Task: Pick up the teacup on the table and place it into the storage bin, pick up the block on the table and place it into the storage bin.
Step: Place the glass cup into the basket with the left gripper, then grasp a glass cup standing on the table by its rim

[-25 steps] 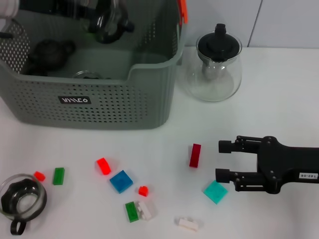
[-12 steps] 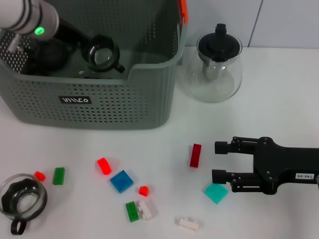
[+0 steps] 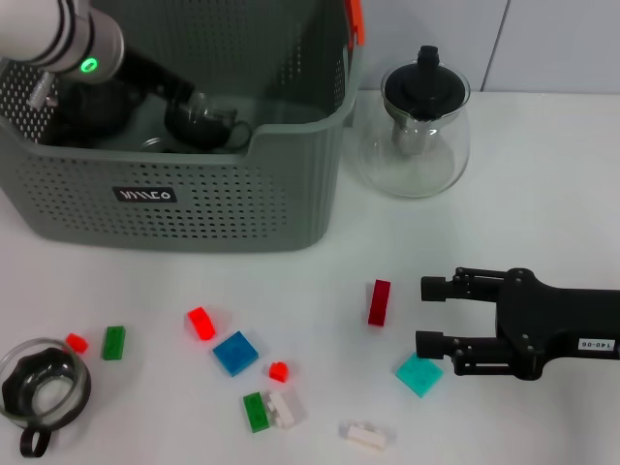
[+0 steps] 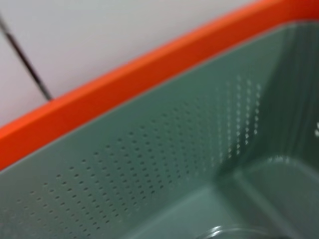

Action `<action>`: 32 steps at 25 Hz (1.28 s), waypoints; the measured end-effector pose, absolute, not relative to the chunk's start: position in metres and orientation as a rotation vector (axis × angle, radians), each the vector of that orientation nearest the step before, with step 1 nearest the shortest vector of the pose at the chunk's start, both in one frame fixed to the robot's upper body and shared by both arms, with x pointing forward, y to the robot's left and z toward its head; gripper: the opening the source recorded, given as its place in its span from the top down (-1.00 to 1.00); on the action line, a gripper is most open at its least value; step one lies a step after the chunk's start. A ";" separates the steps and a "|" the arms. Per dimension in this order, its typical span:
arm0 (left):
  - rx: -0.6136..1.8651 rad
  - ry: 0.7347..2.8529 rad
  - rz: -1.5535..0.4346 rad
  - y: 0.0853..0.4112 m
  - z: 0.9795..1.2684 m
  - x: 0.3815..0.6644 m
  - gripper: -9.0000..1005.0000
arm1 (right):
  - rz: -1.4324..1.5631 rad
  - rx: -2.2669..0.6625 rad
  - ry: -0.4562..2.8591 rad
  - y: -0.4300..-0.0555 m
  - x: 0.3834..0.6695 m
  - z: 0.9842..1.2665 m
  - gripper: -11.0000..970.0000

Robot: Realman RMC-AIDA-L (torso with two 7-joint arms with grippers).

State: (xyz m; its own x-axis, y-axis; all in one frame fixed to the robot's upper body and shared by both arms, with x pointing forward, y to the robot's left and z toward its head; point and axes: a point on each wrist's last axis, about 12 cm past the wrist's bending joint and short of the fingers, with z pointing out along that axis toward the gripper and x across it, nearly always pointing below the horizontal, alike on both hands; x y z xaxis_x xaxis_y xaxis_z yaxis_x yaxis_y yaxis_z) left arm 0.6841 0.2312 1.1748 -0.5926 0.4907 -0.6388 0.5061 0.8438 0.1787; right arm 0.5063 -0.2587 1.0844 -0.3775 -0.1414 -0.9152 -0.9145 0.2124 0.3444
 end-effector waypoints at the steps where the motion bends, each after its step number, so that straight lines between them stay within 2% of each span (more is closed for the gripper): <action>1: 0.689 2.299 -0.061 0.235 1.180 0.683 0.61 | 1.239 -0.998 1.700 -0.259 0.506 1.084 -0.63; 3: 0.622 2.275 -0.144 0.243 1.188 0.680 0.60 | 1.241 -0.998 1.699 -0.259 0.506 1.084 -0.63; 7: 0.477 2.063 -0.582 0.280 1.210 0.653 0.28 | 1.243 -0.999 1.698 -0.258 0.506 1.085 -0.63; 11: 0.433 1.728 -1.036 0.318 1.222 0.612 -0.04 | 1.241 -1.000 1.698 -0.259 0.506 1.085 -0.63; 13: 0.476 1.580 -1.170 0.330 1.225 0.591 -0.20 | 1.239 -1.001 1.700 -0.260 0.506 1.085 -0.63; 14: 0.528 1.502 -1.217 0.337 1.225 0.576 -0.20 | 1.238 -1.001 1.700 -0.260 0.506 1.085 -0.63; 17: 0.702 1.437 -1.224 0.348 1.216 0.538 -0.18 | 1.236 -1.003 1.699 -0.260 0.507 1.086 -0.63; 22: 0.837 1.710 -1.056 0.363 1.189 0.501 -0.16 | 1.238 -1.005 1.698 -0.259 0.509 1.087 -0.63; 27: 0.876 2.024 -0.858 0.383 1.175 0.479 -0.14 | 1.233 -1.001 1.705 -0.260 0.510 1.087 -0.63; 32: 0.946 2.265 -0.716 0.388 1.167 0.476 -0.11 | 1.233 -1.005 1.704 -0.259 0.510 1.087 -0.63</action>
State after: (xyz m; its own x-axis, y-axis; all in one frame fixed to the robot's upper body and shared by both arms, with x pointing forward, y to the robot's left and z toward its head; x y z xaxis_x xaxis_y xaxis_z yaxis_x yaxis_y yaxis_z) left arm 0.4759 0.3881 1.1675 -0.5826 0.4467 -0.6790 0.7558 0.6050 -0.2505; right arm 0.5104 -0.2591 1.0872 -0.3751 -0.1487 -0.9150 -0.9156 0.2136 0.3406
